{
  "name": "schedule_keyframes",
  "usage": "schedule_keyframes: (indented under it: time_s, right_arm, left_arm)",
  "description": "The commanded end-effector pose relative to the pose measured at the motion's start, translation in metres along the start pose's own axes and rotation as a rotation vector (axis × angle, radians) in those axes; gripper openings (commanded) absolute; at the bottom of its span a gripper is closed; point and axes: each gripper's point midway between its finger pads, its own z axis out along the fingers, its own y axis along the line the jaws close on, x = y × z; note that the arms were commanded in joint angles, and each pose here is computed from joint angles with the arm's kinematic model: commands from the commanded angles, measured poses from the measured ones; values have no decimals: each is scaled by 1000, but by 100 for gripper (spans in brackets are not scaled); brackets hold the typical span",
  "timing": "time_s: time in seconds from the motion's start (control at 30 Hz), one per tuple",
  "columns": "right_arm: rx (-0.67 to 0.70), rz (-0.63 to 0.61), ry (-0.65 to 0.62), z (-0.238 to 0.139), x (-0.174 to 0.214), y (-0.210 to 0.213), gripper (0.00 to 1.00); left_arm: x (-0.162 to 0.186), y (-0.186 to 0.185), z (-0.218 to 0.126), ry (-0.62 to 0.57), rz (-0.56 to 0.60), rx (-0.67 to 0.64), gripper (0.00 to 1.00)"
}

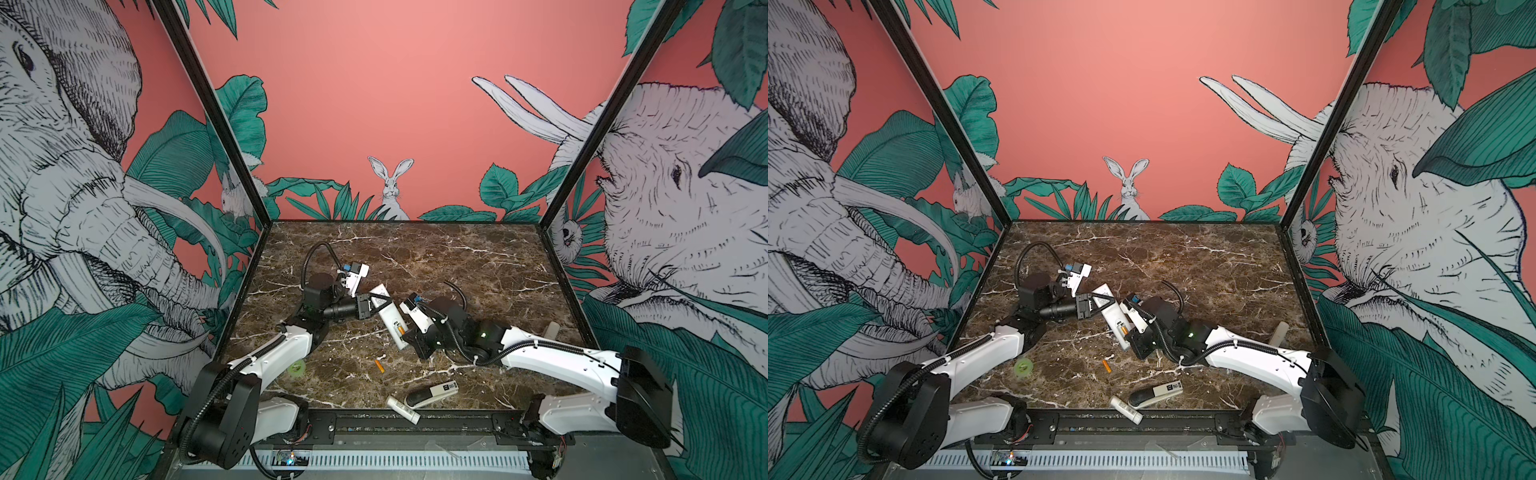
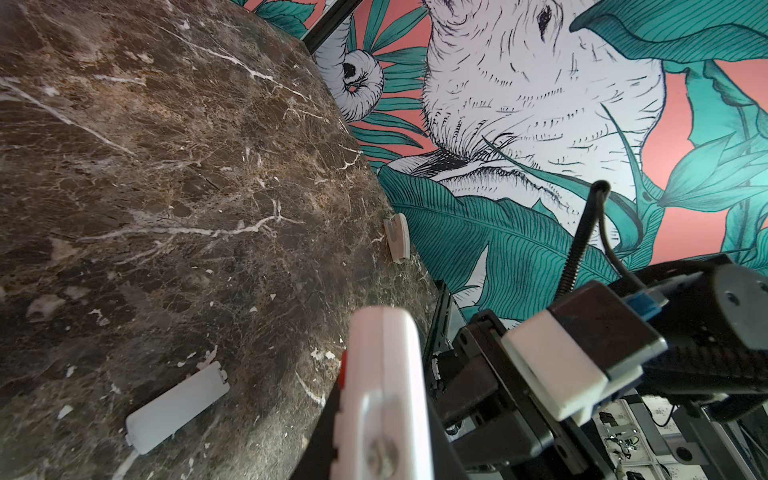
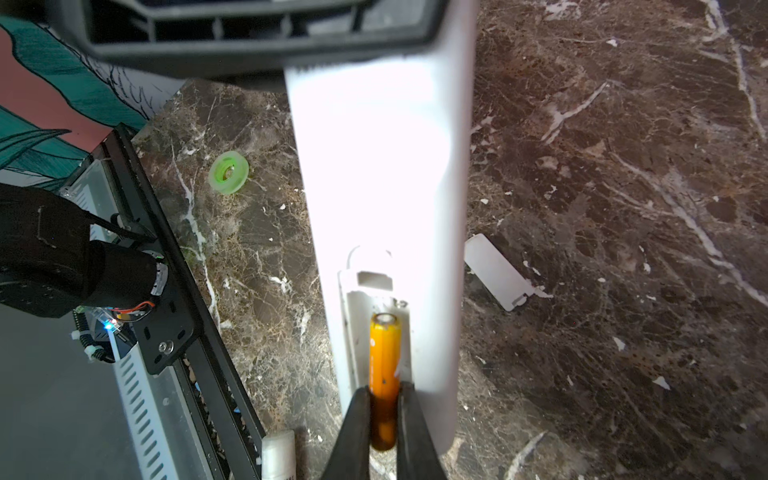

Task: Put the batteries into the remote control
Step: 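Carry the battery to the open compartment of the remote held by the left gripper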

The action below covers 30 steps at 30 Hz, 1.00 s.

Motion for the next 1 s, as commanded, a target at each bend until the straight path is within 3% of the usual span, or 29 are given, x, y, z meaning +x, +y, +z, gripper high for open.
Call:
schedule_keyframes:
  time_s: [0.0,0.47,0.97]
  right_arm:
    - [50,14,15,0,-3,-6,11]
    - [160,103,90,4,4,-22,11]
    - [219,82,75,8,-15,-28,16]
  left_arm:
    - [-11,-14,-1,-10,38,37,0]
    - [-12,-13,-2,-14,36,19,0]
    - [-10,-11,3,19,-36,42,0]
